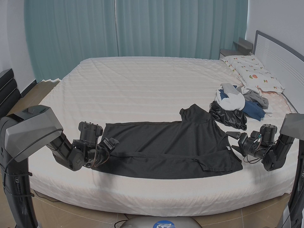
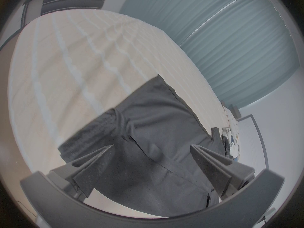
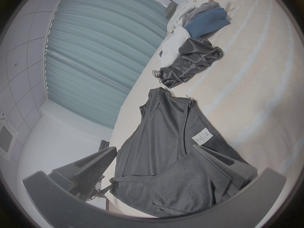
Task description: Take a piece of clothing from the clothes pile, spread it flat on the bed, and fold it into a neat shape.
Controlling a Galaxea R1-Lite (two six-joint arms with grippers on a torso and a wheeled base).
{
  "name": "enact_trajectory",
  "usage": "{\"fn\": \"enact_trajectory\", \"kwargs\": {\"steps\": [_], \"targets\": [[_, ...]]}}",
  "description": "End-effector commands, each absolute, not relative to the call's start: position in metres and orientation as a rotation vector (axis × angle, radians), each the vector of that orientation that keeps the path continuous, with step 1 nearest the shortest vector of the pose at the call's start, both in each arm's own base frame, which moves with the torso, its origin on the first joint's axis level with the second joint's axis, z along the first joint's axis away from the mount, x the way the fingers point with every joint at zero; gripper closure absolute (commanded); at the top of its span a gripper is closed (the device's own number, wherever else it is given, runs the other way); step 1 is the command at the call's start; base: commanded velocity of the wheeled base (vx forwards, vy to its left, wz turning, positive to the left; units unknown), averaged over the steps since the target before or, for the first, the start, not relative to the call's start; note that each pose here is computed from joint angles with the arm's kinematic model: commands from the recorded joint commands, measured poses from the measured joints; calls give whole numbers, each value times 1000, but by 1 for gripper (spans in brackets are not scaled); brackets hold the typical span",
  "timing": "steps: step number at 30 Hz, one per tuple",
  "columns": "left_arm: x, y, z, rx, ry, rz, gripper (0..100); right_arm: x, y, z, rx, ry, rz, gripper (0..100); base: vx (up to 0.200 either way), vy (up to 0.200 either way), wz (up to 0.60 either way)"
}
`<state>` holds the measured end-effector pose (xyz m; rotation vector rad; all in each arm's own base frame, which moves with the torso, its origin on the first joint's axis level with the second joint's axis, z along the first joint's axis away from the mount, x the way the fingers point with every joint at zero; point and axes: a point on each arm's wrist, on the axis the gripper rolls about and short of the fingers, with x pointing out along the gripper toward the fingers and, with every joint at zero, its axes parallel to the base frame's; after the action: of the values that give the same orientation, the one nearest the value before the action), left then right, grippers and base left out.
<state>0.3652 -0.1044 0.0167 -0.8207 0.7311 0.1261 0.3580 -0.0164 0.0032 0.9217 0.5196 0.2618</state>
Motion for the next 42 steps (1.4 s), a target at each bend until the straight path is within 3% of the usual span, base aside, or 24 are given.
{"fn": "enact_trajectory", "kwargs": {"steps": [1,12,20,32,42], "targets": [[369,-110,6,-808,754,126,0,358,-16,3,922,522,264,0,0,0,0],[394,-107,-11,-760,731,134,0,358,-16,4,921,520,264,0,0,0,0],[428,-86,-13,-813,578,212,0,358,-15,3,921,522,265,0,0,0,0],[422,-62,0,-860,532,256,0,358,-15,3,921,522,264,0,0,0,0],[419,-40,5,-875,610,80,0,356,-11,1,918,537,271,0,0,0,0]]}}
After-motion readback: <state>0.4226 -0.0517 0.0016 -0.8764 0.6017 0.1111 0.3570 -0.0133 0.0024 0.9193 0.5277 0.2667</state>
